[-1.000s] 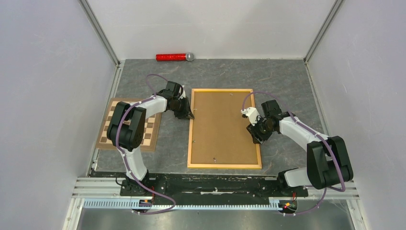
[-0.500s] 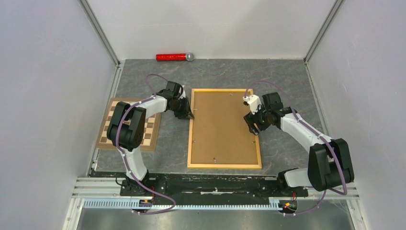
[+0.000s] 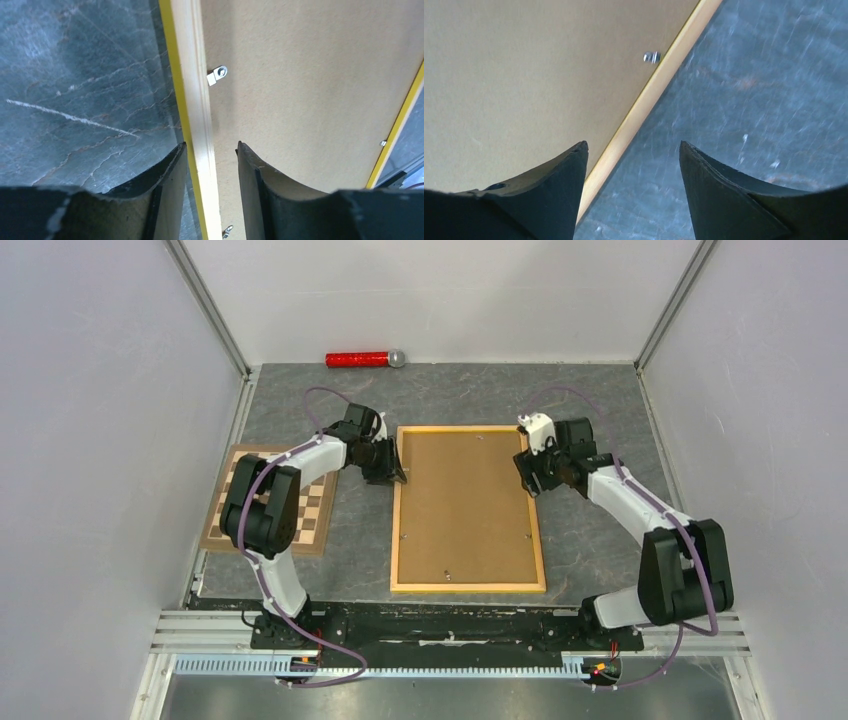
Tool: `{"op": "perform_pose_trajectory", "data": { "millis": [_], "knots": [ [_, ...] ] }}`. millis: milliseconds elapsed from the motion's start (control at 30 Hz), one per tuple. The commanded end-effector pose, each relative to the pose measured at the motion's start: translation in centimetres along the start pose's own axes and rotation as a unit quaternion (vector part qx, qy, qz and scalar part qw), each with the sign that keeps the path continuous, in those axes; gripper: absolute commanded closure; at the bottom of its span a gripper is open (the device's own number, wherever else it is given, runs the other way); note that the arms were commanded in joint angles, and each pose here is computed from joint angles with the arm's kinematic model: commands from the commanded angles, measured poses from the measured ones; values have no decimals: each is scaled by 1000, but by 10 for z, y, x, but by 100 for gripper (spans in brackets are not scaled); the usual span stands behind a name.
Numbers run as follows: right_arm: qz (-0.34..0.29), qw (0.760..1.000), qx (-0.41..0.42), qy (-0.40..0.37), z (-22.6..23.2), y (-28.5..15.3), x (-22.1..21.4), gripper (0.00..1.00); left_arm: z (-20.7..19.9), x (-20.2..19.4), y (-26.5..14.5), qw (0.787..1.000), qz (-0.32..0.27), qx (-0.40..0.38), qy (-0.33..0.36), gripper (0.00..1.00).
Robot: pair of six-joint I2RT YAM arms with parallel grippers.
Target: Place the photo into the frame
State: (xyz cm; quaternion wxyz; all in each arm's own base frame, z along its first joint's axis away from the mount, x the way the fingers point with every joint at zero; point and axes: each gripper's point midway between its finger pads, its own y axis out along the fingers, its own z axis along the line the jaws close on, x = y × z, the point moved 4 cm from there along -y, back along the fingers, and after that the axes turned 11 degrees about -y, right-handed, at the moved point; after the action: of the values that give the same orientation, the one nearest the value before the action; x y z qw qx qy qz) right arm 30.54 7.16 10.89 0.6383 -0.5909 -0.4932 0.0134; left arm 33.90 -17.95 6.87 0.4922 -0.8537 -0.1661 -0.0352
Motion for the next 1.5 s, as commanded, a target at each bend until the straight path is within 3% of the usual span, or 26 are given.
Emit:
{"op": "perform_pose_trajectory", "data": {
  "millis": [0,367,600,967,1167,1467],
  "knots": [
    [-85,996,-30,-2,-32,11,62,30,-19,15,-17,999,-20,-28,37,51],
    [-114,992,-14,-42,-71,76,133,24,-9,13,-12,999,-8,-8,54,48],
    [-113,990,23,-75,-67,111,150,24,-4,6,-7,998,3,-1,59,55],
    [-110,989,52,-86,-60,144,153,23,3,-6,4,997,22,18,74,56],
    [-113,988,57,-87,-57,137,153,24,6,-3,11,994,25,42,99,70],
    [-114,990,38,-73,-62,112,149,24,4,10,28,978,86,77,175,98]
  ]
}}
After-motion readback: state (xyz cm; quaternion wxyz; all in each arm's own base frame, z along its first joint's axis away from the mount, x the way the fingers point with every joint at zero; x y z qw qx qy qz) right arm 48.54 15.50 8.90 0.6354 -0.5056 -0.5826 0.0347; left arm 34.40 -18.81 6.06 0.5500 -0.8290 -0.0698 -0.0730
